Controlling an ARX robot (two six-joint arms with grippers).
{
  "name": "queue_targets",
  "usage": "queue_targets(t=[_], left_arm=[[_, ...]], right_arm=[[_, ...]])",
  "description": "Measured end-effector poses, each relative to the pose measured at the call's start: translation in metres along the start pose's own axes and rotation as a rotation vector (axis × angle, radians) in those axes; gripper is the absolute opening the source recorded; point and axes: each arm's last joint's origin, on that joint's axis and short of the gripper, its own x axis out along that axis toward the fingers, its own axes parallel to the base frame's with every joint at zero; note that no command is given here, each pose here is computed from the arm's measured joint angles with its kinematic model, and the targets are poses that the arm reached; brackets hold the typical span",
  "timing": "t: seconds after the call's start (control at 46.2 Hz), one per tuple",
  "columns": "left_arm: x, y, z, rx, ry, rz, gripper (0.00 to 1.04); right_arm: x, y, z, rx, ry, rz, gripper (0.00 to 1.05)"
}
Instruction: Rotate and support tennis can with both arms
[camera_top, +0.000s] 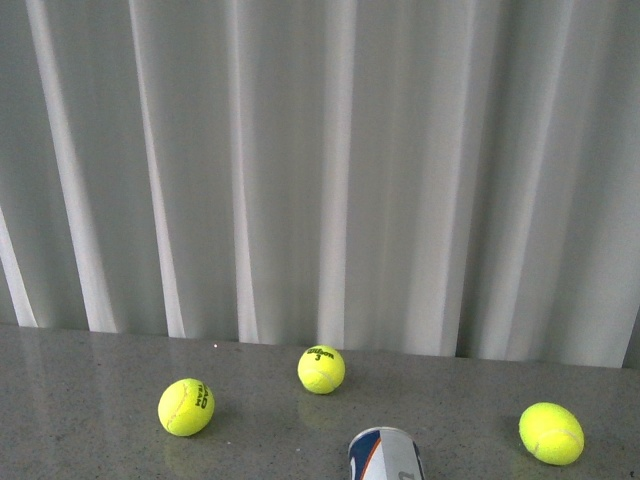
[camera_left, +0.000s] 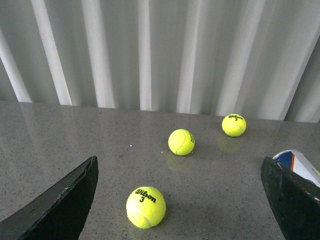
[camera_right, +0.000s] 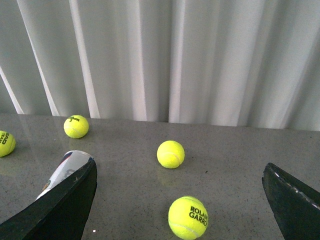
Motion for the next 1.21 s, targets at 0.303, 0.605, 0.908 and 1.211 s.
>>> queue_targets(t=[0.303,0.605,0.908,1.211], left_arm=[[0.000,0.000,0.000,0.000,0.000,0.000,0.98],[0.000,0.000,0.000,0.000,0.000,0.000,0.98],[0.000,0.000,0.000,0.000,0.000,0.000,0.98],[0.000,0.000,0.000,0.000,0.000,0.000,0.98]], right_arm=[[0.020,0.001,0.012,0.089,0.282,0.042,0.98],[0.162,0.067,-0.004,0.173,0.792,0.267,0.98],[0.216,0.099,-0.031,0.256,0.963,0.298,0.98],[0.245,0.108,-0.049,0.275,1.016,0.276,0.98]])
